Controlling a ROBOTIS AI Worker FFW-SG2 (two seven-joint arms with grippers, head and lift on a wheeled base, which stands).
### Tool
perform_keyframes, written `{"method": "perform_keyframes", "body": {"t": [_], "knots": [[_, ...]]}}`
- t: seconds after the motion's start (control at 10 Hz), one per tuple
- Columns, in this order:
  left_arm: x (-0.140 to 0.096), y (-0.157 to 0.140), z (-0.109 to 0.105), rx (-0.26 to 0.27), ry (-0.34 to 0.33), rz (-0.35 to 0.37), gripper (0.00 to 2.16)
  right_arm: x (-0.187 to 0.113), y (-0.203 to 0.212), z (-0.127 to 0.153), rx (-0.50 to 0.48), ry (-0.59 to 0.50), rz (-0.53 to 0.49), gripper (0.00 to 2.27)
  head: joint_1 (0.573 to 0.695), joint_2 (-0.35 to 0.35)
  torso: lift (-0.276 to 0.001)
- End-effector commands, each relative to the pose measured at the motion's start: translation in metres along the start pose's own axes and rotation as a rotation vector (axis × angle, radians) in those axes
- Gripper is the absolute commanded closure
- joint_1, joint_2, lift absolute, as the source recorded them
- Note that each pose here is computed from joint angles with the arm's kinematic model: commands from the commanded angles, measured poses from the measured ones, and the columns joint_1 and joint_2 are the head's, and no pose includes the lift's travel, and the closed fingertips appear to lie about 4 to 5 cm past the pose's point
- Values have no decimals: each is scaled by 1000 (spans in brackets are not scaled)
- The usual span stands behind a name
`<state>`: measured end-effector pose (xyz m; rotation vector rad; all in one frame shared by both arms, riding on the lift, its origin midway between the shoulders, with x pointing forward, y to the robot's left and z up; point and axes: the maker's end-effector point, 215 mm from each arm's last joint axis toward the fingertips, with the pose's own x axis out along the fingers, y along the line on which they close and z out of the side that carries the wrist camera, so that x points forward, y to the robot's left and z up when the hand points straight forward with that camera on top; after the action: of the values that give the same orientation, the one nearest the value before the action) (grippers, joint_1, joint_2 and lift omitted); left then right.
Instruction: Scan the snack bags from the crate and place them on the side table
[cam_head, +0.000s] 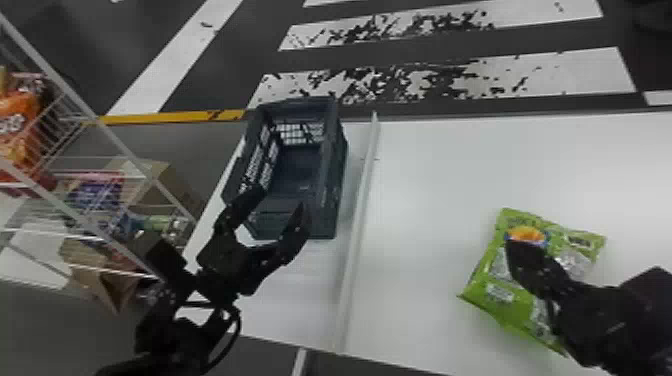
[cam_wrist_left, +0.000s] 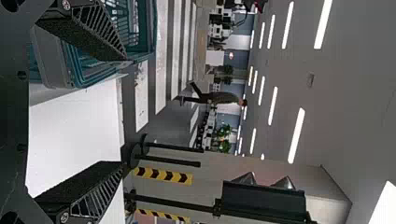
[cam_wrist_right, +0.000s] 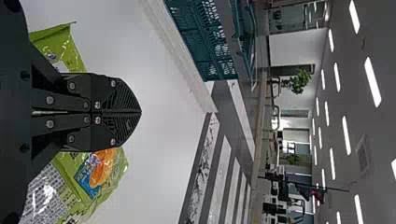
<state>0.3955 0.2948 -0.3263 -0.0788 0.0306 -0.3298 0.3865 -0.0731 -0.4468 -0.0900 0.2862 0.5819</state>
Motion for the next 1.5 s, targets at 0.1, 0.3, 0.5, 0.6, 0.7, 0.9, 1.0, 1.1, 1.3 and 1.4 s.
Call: {"method": "perform_keyframes", "body": {"t": [0.1, 0.3, 0.5, 0.6, 0.7, 0.9, 1.0, 1.1, 1.3, 1.4], "knots": [[-1, -1, 3, 5, -12, 1, 83, 3, 0, -3, 1, 9, 2, 2243, 695, 318, -94], [-3, -1, 1, 3, -8, 1, 83, 10, -38, -22, 8, 50, -50, 2243, 695, 309, -94], [-4, -3, 1, 2, -4, -3, 83, 24, -65, -40, 11, 95, -76, 2243, 695, 261, -94], [-3, -6, 2, 3, -7, -11, 83, 27, -71, -52, 17, 123, -78, 2246, 695, 251, -94], [-3, -6, 2, 1, -8, -12, 83, 28, -72, -65, 18, 148, -78, 2243, 695, 234, -94], [-2, -8, 2, -2, -10, -18, 83, 29, -71, -84, 18, 178, -75, 2243, 695, 219, -94], [-4, -8, 3, 0, -11, -19, 83, 30, -72, -80, 11, 168, -75, 2243, 695, 215, -94], [-4, -9, 2, -2, -7, -20, 83, 27, -71, -61, -4, 136, -78, 2243, 695, 215, -94], [-5, -11, 3, -4, -9, -27, 83, 11, -63, -11, -31, 75, -83, 2243, 695, 218, -94], [-5, -11, 3, -7, -11, -29, 83, 5, -43, -3, -33, 72, -50, 2243, 695, 221, -94]]}}
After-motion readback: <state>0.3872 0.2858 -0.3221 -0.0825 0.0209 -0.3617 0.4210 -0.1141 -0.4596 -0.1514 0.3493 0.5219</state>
